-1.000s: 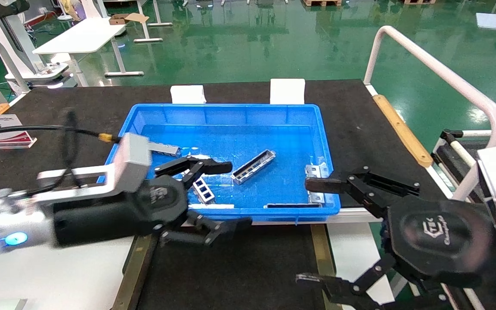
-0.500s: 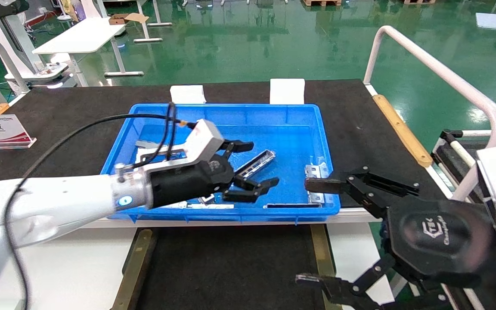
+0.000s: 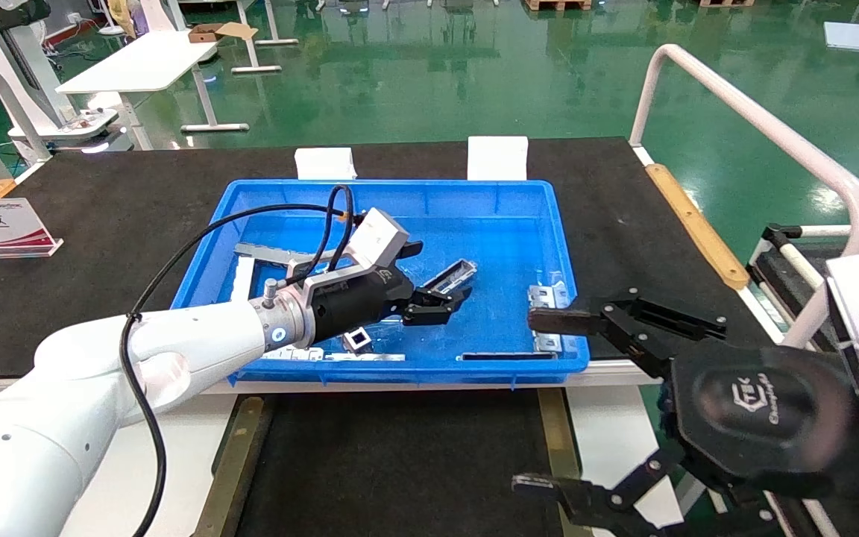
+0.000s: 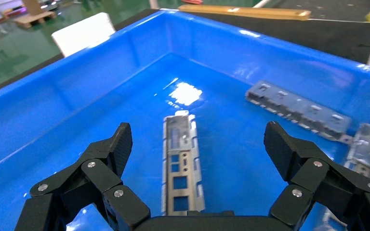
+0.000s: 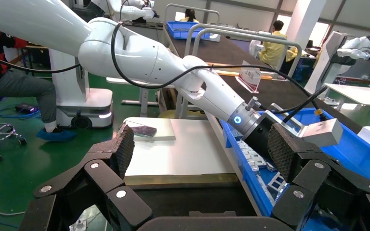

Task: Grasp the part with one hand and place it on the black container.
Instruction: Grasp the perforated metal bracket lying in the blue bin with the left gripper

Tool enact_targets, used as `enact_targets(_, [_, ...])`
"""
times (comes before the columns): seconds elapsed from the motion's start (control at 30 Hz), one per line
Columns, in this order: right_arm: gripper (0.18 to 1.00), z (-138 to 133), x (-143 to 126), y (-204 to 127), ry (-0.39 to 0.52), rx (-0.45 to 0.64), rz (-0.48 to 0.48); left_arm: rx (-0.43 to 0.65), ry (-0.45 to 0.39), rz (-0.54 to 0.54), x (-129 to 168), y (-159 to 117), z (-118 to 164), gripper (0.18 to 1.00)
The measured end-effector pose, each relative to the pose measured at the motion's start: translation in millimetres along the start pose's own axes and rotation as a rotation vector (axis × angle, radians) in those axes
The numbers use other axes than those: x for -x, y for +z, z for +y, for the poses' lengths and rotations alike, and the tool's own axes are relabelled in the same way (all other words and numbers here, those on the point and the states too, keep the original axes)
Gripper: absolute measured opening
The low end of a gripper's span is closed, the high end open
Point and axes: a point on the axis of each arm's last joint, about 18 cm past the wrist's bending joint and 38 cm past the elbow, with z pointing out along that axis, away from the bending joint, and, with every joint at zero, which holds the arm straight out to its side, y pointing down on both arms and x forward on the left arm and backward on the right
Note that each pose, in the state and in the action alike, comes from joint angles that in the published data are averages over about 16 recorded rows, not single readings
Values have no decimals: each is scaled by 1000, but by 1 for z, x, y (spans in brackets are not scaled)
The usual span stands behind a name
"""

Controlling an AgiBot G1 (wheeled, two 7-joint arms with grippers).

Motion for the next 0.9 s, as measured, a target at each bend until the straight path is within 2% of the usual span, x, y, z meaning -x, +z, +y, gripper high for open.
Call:
enact_targets(0.57, [973, 0, 0, 0, 0, 0, 0, 75, -14, -52, -3, 7, 29, 978])
enact_targets(0.77, [923, 0, 0, 0, 0, 0, 0, 98, -10, -65, -3, 8, 34, 936])
enact_targets(0.9, [860, 0, 0, 0, 0, 0, 0, 111, -6, -70, -4, 9, 37, 896])
